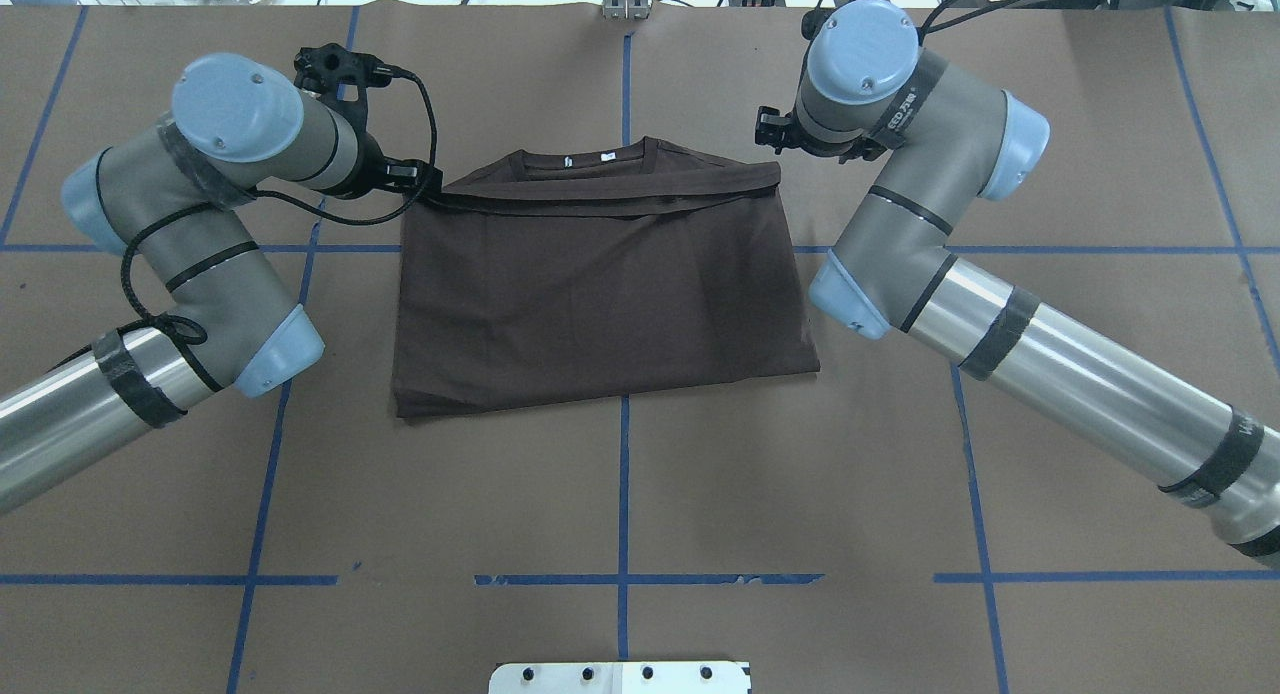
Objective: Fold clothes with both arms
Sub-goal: 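Open both grippers and draw them back from the folded shirt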
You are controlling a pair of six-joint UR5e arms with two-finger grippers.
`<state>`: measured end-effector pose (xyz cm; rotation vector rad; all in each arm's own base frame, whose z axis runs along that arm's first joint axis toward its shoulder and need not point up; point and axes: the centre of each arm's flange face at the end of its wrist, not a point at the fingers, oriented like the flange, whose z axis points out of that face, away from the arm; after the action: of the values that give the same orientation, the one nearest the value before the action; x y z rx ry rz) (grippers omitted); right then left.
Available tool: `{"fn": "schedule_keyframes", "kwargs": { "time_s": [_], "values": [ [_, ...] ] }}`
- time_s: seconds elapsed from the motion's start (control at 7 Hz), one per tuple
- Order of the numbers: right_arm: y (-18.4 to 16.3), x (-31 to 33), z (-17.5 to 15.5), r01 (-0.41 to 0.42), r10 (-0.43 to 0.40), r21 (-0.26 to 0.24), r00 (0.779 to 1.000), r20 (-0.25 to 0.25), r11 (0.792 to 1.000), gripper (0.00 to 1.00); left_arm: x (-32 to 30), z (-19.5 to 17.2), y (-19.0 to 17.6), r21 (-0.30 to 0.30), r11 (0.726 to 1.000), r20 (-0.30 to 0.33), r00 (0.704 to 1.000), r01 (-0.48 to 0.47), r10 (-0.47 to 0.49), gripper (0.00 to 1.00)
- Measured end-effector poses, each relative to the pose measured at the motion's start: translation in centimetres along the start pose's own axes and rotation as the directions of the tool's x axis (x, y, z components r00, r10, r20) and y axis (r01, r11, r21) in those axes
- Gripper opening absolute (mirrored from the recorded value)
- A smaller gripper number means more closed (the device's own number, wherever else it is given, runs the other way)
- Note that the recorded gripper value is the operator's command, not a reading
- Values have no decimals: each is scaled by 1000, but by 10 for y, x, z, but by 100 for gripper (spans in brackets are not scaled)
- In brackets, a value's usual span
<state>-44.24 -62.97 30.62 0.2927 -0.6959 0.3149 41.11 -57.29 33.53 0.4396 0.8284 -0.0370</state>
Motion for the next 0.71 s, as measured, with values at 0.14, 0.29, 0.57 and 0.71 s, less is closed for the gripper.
{"fn": "schedule_keyframes", "kwargs": {
  "time_s": [0.14, 0.29, 0.57, 0.71],
  "values": [
    [0, 9, -12, 19, -19, -6, 1000, 25, 1000, 100, -4, -20, 24, -9, 1000, -39, 999, 24, -24, 74],
    [1, 11, -19, 26, -25, -7, 999, 41, 1000, 100, 0, -35, 57, -39, 995, -77, 993, 90, -93, 48],
    [3, 12, -25, 28, -27, -5, 998, 54, 1000, 100, 19, -34, 126, -92, 966, -101, 963, 240, -249, 47],
    [3, 13, -26, 28, -27, -6, 998, 55, 1000, 100, 23, -27, 152, -106, 955, -102, 952, 278, -289, 47]
  ]
}}
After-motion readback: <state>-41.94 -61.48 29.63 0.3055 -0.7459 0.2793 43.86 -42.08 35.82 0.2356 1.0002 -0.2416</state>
